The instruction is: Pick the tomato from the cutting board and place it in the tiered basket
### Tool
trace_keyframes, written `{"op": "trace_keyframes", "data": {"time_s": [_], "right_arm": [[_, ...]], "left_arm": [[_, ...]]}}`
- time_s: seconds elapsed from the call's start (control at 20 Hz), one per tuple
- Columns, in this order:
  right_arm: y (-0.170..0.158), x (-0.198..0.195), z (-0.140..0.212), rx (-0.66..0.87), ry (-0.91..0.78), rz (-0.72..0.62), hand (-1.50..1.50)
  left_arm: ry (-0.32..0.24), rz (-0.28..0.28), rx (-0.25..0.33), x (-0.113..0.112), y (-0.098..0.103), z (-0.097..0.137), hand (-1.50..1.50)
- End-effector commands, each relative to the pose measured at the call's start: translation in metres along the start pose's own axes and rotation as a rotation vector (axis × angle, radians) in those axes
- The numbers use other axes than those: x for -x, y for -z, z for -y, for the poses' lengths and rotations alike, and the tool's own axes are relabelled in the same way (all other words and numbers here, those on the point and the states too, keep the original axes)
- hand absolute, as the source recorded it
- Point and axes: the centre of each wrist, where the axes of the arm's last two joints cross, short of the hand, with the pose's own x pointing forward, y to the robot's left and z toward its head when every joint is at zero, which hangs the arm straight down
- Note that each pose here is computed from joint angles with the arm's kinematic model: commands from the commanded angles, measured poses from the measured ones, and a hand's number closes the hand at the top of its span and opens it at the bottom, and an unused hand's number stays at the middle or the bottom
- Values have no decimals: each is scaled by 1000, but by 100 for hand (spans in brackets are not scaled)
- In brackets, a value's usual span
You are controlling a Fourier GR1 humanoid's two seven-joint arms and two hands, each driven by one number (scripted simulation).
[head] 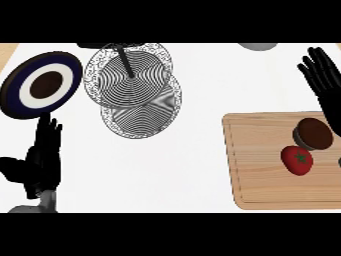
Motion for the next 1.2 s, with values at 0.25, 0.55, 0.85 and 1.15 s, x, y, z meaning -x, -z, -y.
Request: {"op": "trace_keyframes", "data": {"time_s": [0.25, 0.55, 0.85, 1.15], "right_arm": [[-18, -27, -80, -638, 320, 338, 150], [-93, 56, -15, -5, -32, -28, -150], [-99, -13, 15, -156, -354, 114, -150], [-81, -83, 54, -355, -856, -5, -150]], "left_arm": [[186, -14, 253, -24, 11, -19, 0], [163, -91, 392, -37, 10, -14, 0], [152, -92, 371, -48, 21, -22, 0], [170, -106, 356, -58, 26, -27, 0]]}}
